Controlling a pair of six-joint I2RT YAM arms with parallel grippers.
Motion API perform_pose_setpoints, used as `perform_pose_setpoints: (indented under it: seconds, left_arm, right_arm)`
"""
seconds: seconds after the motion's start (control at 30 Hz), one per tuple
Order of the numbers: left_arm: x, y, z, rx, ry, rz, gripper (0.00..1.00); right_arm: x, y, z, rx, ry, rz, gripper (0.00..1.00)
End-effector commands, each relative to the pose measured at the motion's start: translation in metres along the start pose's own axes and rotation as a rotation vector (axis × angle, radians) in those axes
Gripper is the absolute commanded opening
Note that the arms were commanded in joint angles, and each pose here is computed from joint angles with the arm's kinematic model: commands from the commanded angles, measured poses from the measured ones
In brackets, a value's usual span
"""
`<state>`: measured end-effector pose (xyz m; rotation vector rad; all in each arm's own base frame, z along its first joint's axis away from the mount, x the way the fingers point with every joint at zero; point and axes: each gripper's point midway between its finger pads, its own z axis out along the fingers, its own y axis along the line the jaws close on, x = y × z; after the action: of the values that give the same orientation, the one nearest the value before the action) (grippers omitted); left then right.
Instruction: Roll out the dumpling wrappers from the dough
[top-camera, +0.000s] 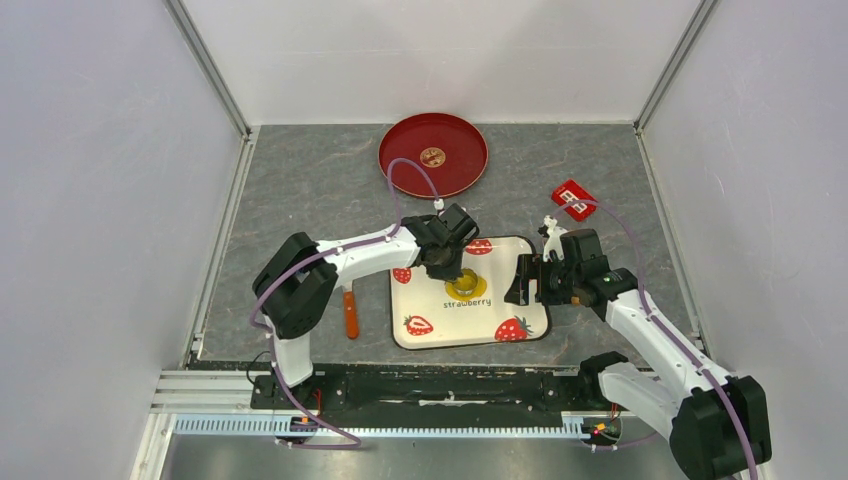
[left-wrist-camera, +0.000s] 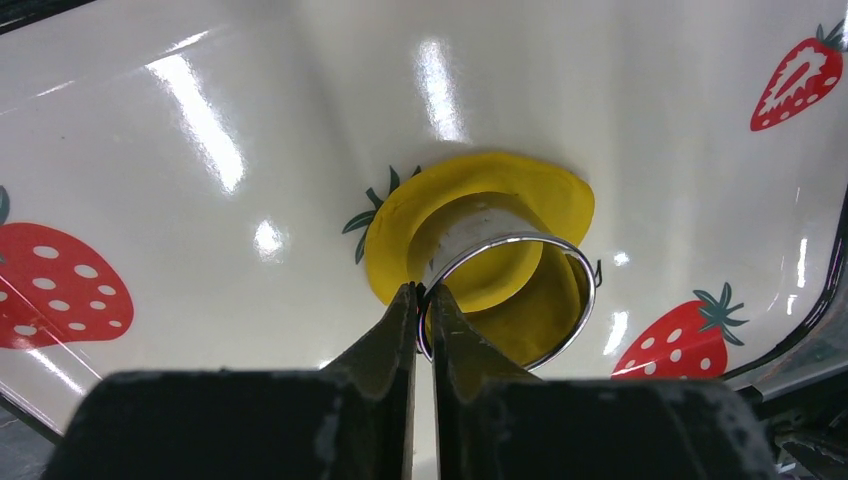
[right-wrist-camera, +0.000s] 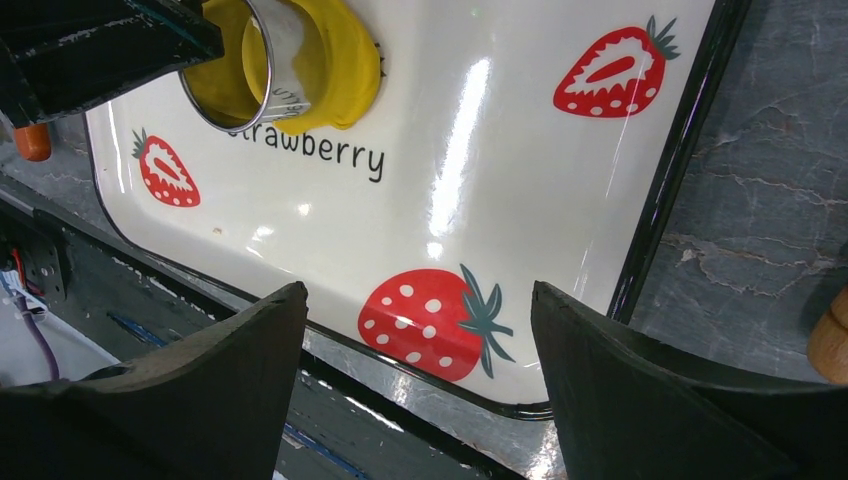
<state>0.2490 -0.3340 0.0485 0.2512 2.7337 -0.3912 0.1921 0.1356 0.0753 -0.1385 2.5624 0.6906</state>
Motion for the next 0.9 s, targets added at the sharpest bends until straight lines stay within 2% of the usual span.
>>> perform_pose_setpoints:
  seconds: [0.0,0.07,0.23,0.5,0.63,0.87]
  left_arm:
    - [-0.013,-0.010,-0.003,0.006,-0.039,-0.013,0.14]
    - [-0.015,-0.010,-0.004,0.003,-0.042,-0.011,0.18]
    - [-0.020,-0.013,-0.011,0.009,-0.053,0.005,0.34]
    - [-0.026,-0.021,-0.029,0.094,-0.084,-0.037,0.38]
    - [-0.027,-0.011,-0.035,0.150,-0.110,-0.093,0.38]
    - [-0.029,0.001,-0.044,0.445,-0.116,-0.238,0.38]
  right_arm:
    - [-0.006,0.000,0.001,0.005,-0.022,-0.013,0.84]
    - [-0.006,0.000,0.001,0.006,-0.019,-0.013,0.84]
    - [-0.007,0.003,0.002,-0.003,-0.012,-0.023,0.85]
    - [-0.015,0.015,0.007,-0.031,0.010,-0.059,0.83]
    - [-0.022,0.035,0.014,-0.112,0.016,-0.058,0.80]
    - [-0.035,0.068,0.035,-0.246,0.013,-0.042,0.69]
